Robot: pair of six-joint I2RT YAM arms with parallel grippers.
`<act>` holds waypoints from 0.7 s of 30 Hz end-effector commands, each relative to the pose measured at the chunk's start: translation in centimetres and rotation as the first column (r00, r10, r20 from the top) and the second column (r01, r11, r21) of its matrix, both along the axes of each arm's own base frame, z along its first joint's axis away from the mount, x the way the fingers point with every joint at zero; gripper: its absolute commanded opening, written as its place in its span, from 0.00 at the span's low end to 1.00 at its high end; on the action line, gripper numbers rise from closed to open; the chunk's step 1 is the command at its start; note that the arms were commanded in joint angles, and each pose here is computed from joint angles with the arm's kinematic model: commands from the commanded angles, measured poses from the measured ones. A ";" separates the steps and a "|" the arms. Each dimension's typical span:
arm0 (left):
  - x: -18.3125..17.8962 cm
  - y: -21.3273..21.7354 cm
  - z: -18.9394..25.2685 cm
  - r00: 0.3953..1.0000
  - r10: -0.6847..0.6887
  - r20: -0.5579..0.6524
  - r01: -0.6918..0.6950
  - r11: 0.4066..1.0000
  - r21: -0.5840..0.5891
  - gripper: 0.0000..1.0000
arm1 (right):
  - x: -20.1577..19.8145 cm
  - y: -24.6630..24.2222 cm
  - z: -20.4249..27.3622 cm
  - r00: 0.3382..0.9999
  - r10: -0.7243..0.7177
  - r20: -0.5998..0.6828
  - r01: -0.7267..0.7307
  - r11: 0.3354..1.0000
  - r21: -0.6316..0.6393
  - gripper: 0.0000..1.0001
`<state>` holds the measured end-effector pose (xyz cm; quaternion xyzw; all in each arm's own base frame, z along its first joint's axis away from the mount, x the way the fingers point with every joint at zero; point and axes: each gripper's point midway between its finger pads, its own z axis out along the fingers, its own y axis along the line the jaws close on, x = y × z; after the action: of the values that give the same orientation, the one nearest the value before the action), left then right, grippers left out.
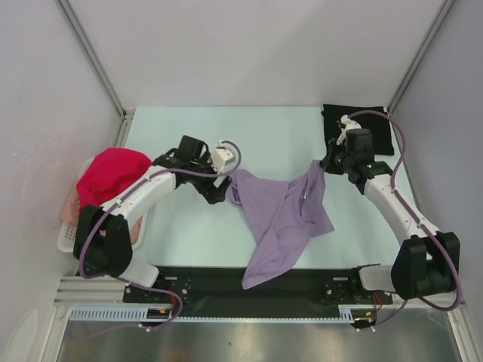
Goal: Fold and stack the t-shirts
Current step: Flatten the tshirt out
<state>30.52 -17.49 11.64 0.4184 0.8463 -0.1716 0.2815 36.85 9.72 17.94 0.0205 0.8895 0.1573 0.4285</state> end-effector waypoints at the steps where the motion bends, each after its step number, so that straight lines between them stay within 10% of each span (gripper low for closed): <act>1: -3.2 -3.9 -0.2 0.985 -0.170 0.003 0.170 0.985 -0.004 0.96 | 0.9 -3.2 -1.3 0.987 -0.160 -0.006 0.159 0.986 -0.041 0.00; 3: -5.7 -6.7 -0.6 0.960 -0.281 0.011 0.281 0.960 0.019 0.96 | 1.4 -4.4 -2.6 0.980 -0.199 -0.029 0.198 0.979 -0.045 0.01; 8: -10.0 -12.5 -2.5 0.890 -0.455 0.036 0.451 0.889 0.084 1.00 | 2.4 -7.7 -5.4 0.944 -0.310 -0.110 0.309 0.951 -0.029 0.51; 21: -7.3 -17.6 -2.6 0.911 -0.373 0.176 0.359 0.927 0.106 1.00 | -9.5 -0.7 -8.5 0.941 -0.232 -0.245 0.267 0.956 0.119 0.72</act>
<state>19.36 -33.06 5.98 0.6385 0.7159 -0.1554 0.2360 30.11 6.97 11.07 0.1610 0.9035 0.1410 0.3713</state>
